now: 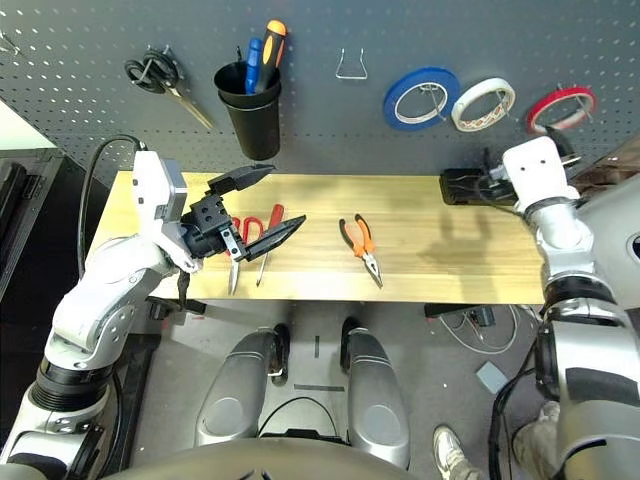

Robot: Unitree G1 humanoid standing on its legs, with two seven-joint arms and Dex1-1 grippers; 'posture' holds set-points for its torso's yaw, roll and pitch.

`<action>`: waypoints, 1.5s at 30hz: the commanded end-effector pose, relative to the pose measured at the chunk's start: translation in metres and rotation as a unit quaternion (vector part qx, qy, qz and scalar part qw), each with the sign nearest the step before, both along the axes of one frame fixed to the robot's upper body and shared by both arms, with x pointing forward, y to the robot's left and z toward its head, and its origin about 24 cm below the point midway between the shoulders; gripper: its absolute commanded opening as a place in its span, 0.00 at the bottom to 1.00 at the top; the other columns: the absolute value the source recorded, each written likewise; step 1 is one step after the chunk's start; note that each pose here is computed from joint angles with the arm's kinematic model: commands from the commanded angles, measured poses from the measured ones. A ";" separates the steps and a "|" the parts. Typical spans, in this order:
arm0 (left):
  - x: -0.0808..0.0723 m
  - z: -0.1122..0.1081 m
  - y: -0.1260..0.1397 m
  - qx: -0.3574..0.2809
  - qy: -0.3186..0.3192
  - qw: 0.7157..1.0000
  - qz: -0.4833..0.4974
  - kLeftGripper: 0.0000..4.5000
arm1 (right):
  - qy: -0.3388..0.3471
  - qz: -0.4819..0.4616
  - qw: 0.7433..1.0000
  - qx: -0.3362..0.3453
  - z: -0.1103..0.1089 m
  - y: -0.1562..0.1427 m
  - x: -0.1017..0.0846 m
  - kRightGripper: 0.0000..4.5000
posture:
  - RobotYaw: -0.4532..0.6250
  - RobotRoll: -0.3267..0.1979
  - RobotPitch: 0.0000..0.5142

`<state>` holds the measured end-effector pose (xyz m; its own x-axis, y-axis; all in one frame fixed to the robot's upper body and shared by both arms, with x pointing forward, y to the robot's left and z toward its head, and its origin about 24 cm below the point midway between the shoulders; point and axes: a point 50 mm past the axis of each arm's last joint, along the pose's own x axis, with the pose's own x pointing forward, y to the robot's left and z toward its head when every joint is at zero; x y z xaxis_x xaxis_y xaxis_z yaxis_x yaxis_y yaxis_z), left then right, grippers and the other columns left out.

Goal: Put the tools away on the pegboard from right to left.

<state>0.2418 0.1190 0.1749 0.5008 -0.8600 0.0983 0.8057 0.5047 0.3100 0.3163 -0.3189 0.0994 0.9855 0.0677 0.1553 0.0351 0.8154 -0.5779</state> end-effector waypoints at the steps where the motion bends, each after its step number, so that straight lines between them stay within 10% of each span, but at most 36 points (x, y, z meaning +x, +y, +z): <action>1: -0.004 -0.002 0.000 0.009 -0.004 1.000 -0.005 1.00 | 0.055 0.027 0.998 0.035 -0.023 0.009 -0.008 1.00 | 0.63 0.62 0.51; 15: -0.001 -0.047 0.015 0.182 0.106 0.977 0.028 1.00 | 0.354 0.058 0.915 0.184 -0.079 0.083 -0.016 1.00 | 0.65 0.62 0.50; 45: 0.012 -0.061 0.027 0.244 0.151 0.955 0.076 1.00 | 0.566 -0.014 0.807 0.169 -0.101 0.176 0.025 1.00 | 0.71 0.62 0.55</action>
